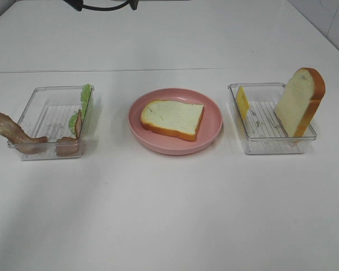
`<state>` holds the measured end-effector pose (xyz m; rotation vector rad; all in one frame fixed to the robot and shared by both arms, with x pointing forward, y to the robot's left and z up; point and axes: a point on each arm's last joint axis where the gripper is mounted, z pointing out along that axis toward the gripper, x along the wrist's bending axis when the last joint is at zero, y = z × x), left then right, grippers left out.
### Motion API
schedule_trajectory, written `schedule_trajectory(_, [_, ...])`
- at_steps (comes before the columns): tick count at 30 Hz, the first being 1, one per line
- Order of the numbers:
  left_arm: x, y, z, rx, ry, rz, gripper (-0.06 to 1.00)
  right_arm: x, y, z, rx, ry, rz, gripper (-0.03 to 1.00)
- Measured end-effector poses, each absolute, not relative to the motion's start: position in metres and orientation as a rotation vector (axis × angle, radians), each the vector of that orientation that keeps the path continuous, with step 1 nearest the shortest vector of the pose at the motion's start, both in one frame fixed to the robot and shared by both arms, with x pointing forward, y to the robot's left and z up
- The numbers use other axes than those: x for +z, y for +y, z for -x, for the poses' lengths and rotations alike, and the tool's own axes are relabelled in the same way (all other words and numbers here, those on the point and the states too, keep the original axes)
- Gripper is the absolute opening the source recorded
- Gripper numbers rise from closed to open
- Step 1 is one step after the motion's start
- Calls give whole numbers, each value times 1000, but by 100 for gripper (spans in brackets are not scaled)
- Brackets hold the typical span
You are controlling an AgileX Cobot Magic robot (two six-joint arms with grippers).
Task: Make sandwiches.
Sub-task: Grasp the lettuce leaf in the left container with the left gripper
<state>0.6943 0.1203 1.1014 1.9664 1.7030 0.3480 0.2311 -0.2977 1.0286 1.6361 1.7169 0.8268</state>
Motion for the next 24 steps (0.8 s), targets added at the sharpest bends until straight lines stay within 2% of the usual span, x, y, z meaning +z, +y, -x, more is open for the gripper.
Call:
schedule_trajectory(4, [1073, 147, -699, 320, 1818, -2013, 97, 1029, -298, -231, 827, 1717, -1636, 98])
schedule_trajectory(9, [1051, 163, -706, 289, 1895, -2030, 97, 1029, -298, -231, 827, 1717, -1636, 98])
schedule_trajectory(24, [980, 160, -721, 141, 2023, -2071, 97, 1029, -298, -231, 827, 1717, -1636, 98])
